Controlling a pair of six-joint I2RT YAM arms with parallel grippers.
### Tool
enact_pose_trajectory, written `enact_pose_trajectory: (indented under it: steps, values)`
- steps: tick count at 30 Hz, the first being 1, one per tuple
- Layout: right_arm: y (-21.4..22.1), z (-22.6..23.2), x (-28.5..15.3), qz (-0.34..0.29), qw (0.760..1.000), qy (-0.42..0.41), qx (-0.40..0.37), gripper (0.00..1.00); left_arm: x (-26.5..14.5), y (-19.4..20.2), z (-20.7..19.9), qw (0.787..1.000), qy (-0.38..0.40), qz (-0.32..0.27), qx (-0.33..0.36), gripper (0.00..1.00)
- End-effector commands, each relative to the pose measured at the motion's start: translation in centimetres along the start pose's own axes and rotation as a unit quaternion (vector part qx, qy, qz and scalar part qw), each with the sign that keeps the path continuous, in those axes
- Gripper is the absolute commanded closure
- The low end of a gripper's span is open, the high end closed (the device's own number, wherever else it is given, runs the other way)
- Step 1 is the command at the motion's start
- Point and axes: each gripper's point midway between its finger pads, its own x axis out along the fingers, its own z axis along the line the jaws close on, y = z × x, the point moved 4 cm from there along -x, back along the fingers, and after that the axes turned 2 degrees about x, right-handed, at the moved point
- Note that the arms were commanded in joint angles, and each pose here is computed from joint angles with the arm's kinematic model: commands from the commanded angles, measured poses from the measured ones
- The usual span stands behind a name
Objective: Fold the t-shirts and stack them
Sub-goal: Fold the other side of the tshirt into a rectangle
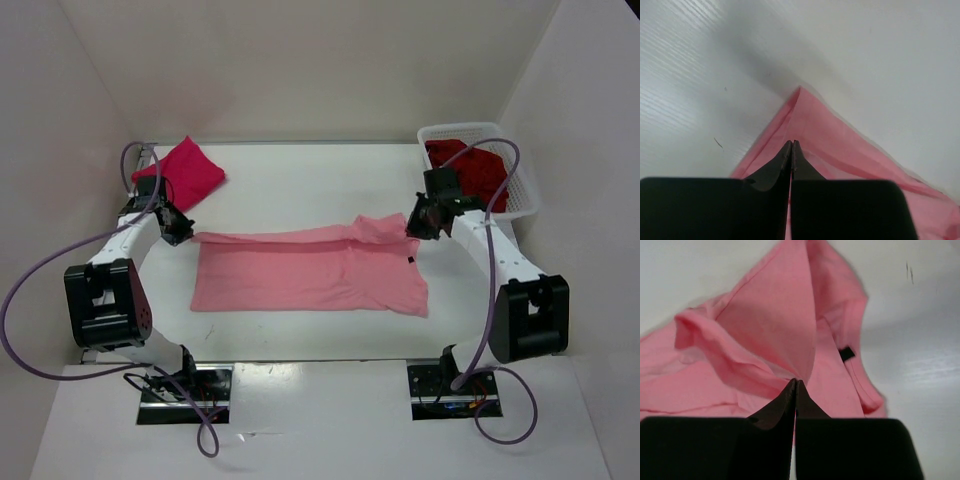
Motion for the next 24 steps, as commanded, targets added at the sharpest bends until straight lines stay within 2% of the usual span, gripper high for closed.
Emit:
enact_pose_trajectory:
  steps: [1, 9, 15, 16, 17, 18, 20, 22, 24]
  values:
    - [1.8, -1.8, -1.8, 0.022, 0.999, 0.000, 0.033, 1.00, -1.1, -0.2, 0.1, 1.000, 0.025, 0.000, -0.010, 1.00]
    - [4.9, -4.3, -4.9, 0.057, 0.994, -0.007, 0.097, 1.00, -1.0, 1.7, 0.9, 0.999, 0.031, 0.041, -0.011, 1.00]
    - [6.0, -5.0, -6.4, 0.073, 0.992, 0.013, 0.098, 0.96, -1.1, 3.4, 3.2, 0.997, 0.008, 0.071, -0.024, 0.98]
    - [6.2, -5.2, -6.5, 0.079, 0.992, 0.017, 0.099, 0.95, -1.3, 3.9, 3.3, 0.996, 0.012, 0.079, -0.025, 0.94]
    - [6.4, -5.4, -6.8, 0.078, 0.992, 0.023, 0.099, 0.93, -1.4, 3.9, 3.8, 0.997, 0.009, 0.077, -0.027, 0.81]
    - [6.8, -5.5, -7.2, 0.083, 0.991, 0.026, 0.099, 0.92, -1.6, 4.1, 4.0, 0.995, 0.013, 0.089, -0.034, 0.73]
    - [6.8, -5.6, -7.5, 0.075, 0.992, 0.031, 0.093, 0.79, -2.3, 4.0, 4.3, 0.995, 0.016, 0.085, -0.041, 0.64]
    - [6.1, -5.2, -7.5, 0.063, 0.994, 0.018, 0.088, 0.70, -3.5, 3.5, 4.2, 0.997, 0.027, 0.063, -0.042, 0.48]
    - [5.0, -4.2, -7.7, 0.047, 0.996, -0.001, 0.082, 0.68, -4.9, 2.5, 3.2, 0.997, 0.054, 0.041, -0.043, 0.47]
